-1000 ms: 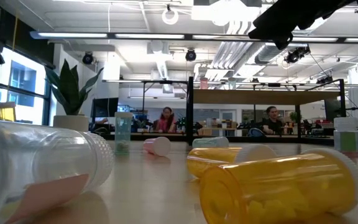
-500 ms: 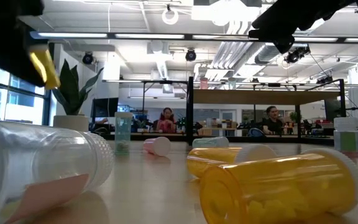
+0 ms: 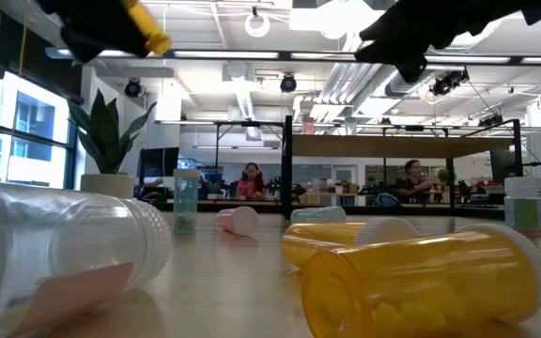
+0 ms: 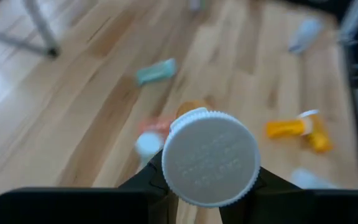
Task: Pick and place medicine bottles onto shelf by color
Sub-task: Put the top orange pill bottle on the shelf, then put the top transparent pill bottle on the shelf
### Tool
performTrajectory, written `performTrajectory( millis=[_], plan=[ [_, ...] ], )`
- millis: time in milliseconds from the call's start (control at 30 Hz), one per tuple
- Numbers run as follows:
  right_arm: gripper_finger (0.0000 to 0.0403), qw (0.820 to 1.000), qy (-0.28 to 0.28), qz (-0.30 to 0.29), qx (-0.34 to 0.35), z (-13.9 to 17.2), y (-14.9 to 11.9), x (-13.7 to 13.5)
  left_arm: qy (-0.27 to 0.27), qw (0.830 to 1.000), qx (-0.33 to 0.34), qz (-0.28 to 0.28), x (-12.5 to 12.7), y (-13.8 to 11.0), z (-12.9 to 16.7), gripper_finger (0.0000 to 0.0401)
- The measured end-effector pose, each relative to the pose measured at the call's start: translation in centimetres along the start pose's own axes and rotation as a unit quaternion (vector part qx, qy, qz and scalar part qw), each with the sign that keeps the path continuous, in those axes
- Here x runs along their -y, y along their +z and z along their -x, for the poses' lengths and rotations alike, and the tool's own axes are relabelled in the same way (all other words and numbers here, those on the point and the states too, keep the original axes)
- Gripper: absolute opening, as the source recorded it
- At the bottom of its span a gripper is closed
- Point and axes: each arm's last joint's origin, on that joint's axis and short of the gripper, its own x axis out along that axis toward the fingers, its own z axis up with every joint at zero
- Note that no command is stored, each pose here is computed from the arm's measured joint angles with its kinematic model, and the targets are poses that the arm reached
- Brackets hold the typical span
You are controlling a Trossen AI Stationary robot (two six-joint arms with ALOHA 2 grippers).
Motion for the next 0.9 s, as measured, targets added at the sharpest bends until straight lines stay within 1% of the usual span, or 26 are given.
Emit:
performTrajectory(
  millis=[167, 367, 400, 533, 633, 767, 900],
  plan=[
    [0.0149, 0.999, 0.033, 0.021, 0.011, -0.3, 0.2, -0.3, -0.030, 0.999, 0.021, -0.028, -0.1, 1.2, -1.0, 0.0044],
    [0.0149, 0.998, 0.045, 0.035, 0.010, -1.2, -0.1, -0.4, -0.046, 0.997, 0.046, -0.051, 0.0, 2.1, -2.2, 0.0028],
    [0.0149, 0.998, 0.047, 0.041, 0.019, -1.5, -0.1, -0.5, -0.047, 0.996, 0.051, -0.051, 0.1, 2.2, -2.4, 0.0026],
    [0.0149, 0.994, 0.053, 0.076, 0.052, -3.4, -0.3, -0.8, -0.048, 0.996, 0.061, -0.053, 0.3, 2.4, -3.0, 0.0024],
    [0.0149, 0.992, 0.066, 0.096, 0.053, -4.5, -0.4, -1.1, -0.045, 0.995, 0.058, -0.063, 0.5, 2.1, -3.6, 0.0023],
    [0.0156, 0.992, 0.065, 0.102, 0.039, -6.0, -0.5, -1.3, -0.043, 0.995, 0.053, -0.072, 0.8, 1.7, -4.6, 0.0023],
    [0.0178, 0.993, 0.061, 0.105, 0.016, -6.9, -0.6, -1.5, -0.041, 0.995, 0.049, -0.077, 1.0, 1.4, -5.2, 0.0023]
  ],
)
